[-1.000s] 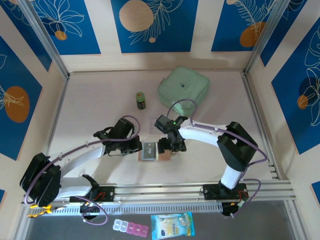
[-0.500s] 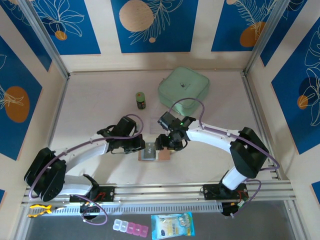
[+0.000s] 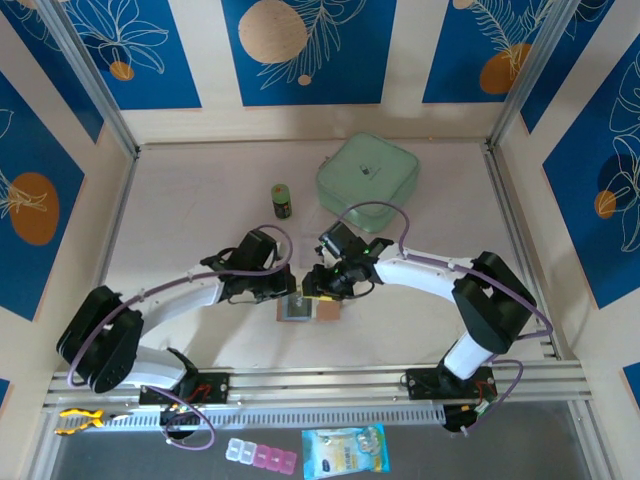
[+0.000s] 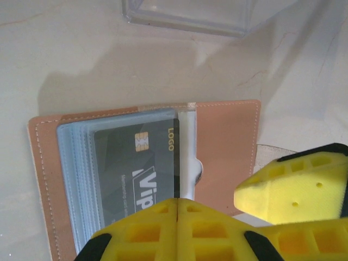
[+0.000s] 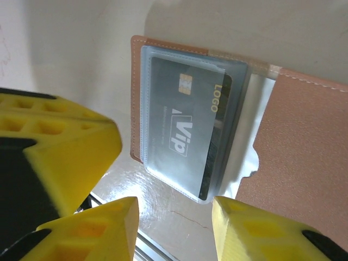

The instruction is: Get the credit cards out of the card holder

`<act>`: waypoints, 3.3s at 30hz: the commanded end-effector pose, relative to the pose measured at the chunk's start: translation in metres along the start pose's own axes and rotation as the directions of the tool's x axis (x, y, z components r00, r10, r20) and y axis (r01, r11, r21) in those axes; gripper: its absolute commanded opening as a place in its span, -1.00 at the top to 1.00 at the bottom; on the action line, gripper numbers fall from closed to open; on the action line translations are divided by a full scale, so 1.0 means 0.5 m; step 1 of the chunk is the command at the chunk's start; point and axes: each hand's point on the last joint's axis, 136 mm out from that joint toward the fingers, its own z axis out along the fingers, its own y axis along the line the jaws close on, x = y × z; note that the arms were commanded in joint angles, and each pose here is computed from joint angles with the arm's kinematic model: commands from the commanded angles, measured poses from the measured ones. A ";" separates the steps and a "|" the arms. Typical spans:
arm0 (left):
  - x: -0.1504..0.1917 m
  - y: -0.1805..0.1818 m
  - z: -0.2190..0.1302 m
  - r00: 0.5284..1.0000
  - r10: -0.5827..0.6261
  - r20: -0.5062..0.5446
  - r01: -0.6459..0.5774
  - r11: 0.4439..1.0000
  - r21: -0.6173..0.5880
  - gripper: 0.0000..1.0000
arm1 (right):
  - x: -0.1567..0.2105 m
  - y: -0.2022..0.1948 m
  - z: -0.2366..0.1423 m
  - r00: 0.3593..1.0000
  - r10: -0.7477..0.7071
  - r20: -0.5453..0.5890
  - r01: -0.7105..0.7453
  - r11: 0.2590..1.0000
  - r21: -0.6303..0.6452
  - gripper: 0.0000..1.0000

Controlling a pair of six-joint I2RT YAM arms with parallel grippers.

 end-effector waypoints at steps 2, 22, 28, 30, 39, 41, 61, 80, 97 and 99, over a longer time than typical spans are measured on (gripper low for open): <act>0.004 0.001 0.011 1.000 0.020 -0.009 -0.020 1.000 0.007 1.00 | 0.017 0.002 0.012 0.999 0.009 -0.043 -0.011 0.999 -0.043 0.24; 0.035 0.051 0.029 0.998 0.013 -0.056 -0.017 0.998 -0.062 1.00 | 0.010 0.007 0.050 0.999 0.028 -0.039 -0.030 0.998 -0.063 0.50; 0.046 0.071 0.039 0.998 -0.004 -0.064 -0.001 0.997 -0.081 1.00 | 0.010 -0.005 0.062 0.998 0.037 -0.048 -0.039 0.998 -0.045 0.52; 0.049 0.072 0.044 0.998 -0.017 -0.066 0.012 0.997 -0.070 1.00 | 0.008 -0.003 0.061 0.999 0.031 -0.044 -0.034 0.998 -0.053 0.53; 0.053 0.093 0.052 0.997 -0.031 -0.072 0.023 0.993 -0.113 1.00 | -0.001 -0.004 0.061 0.998 0.042 -0.037 -0.044 0.997 -0.059 0.57; 0.054 0.095 0.057 0.996 -0.031 -0.082 0.022 0.993 -0.118 1.00 | -0.005 -0.003 0.062 0.999 0.041 -0.033 -0.043 0.997 -0.066 0.57; 0.077 0.119 0.051 0.994 -0.064 -0.084 0.052 0.990 -0.134 1.00 | 0.001 -0.053 0.081 0.995 0.087 -0.057 -0.087 0.996 0.001 0.58; 0.064 0.085 0.000 0.998 -0.063 -0.015 0.062 0.995 -0.081 0.90 | -0.004 -0.029 0.041 0.999 0.038 -0.021 -0.038 0.999 -0.008 0.57; 0.081 0.124 0.027 0.996 -0.079 -0.046 0.072 0.988 -0.136 0.99 | 0.001 -0.006 0.074 0.994 0.065 -0.083 -0.074 0.991 -0.113 0.55; 0.084 0.128 0.028 0.996 -0.080 -0.047 0.073 0.987 -0.140 1.00 | 0.002 -0.012 0.079 0.994 0.070 -0.087 -0.079 0.991 -0.105 0.55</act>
